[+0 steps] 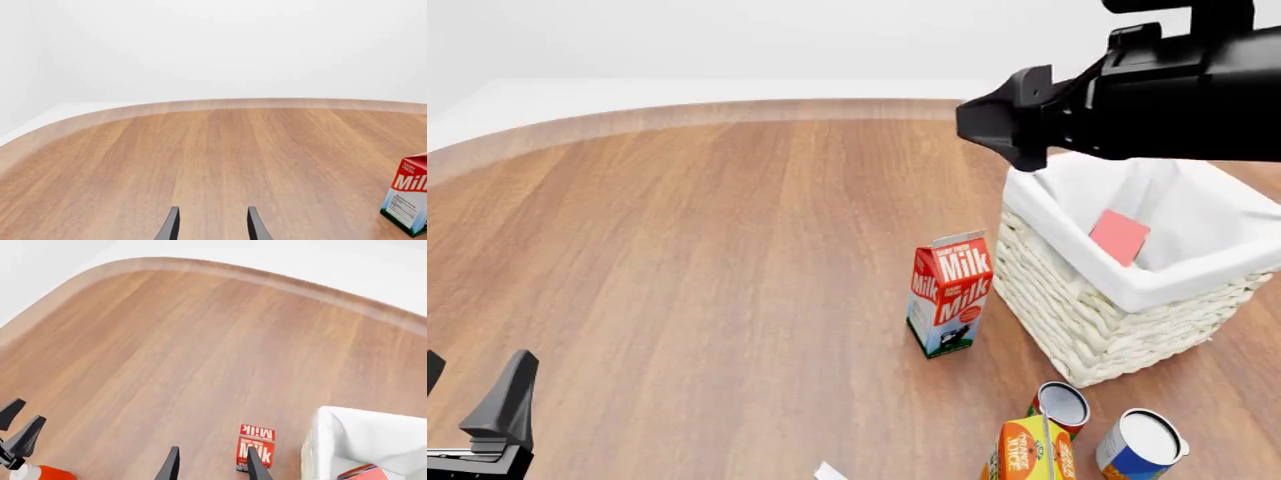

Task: Pick up the cream cheese box and the butter, and put them in the basket.

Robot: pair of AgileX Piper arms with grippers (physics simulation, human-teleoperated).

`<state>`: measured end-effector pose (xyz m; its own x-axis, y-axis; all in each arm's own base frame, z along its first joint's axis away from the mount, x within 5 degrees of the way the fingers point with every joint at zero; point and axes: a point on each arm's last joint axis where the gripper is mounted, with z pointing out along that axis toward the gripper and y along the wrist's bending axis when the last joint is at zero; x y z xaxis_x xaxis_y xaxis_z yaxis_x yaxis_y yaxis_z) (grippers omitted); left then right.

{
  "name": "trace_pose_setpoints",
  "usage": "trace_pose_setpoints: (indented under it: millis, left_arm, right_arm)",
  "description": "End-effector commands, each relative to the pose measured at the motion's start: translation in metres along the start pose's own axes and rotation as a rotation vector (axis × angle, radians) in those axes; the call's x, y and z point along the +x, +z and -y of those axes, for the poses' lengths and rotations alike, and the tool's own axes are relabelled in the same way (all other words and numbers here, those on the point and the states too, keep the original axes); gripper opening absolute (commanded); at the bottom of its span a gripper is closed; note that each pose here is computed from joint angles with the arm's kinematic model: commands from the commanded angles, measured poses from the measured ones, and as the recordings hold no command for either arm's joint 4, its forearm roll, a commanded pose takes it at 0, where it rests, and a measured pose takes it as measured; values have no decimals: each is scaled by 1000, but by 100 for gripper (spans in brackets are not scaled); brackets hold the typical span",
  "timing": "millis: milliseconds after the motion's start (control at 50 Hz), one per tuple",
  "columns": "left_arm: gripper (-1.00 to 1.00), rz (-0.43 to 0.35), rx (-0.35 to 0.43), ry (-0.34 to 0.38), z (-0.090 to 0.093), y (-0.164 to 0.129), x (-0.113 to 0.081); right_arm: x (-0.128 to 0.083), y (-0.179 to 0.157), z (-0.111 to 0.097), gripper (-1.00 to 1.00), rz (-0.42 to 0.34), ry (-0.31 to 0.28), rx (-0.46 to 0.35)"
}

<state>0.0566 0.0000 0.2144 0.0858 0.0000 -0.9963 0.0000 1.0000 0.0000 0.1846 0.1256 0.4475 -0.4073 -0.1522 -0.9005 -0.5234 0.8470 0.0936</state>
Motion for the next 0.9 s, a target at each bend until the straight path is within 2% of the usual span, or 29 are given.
trace_pose_setpoints:
  millis: [20, 140, 360, 900]
  left_arm:
    - [100, 0, 0, 0, 0, 0, 0]
    - [100, 0, 0, 0, 0, 0, 0]
    - [100, 0, 0, 0, 0, 0, 0]
    - [100, 0, 0, 0, 0, 0, 0]
  right_arm:
    - [-4, 12, -26, 100, -47, -51, -91]
    - [4, 25, -39, 100, -68, -65, -136]
    - [4, 34, -58, 100, -91, -82, -189]
    - [23, 44, -73, 100, -156, -85, -230]
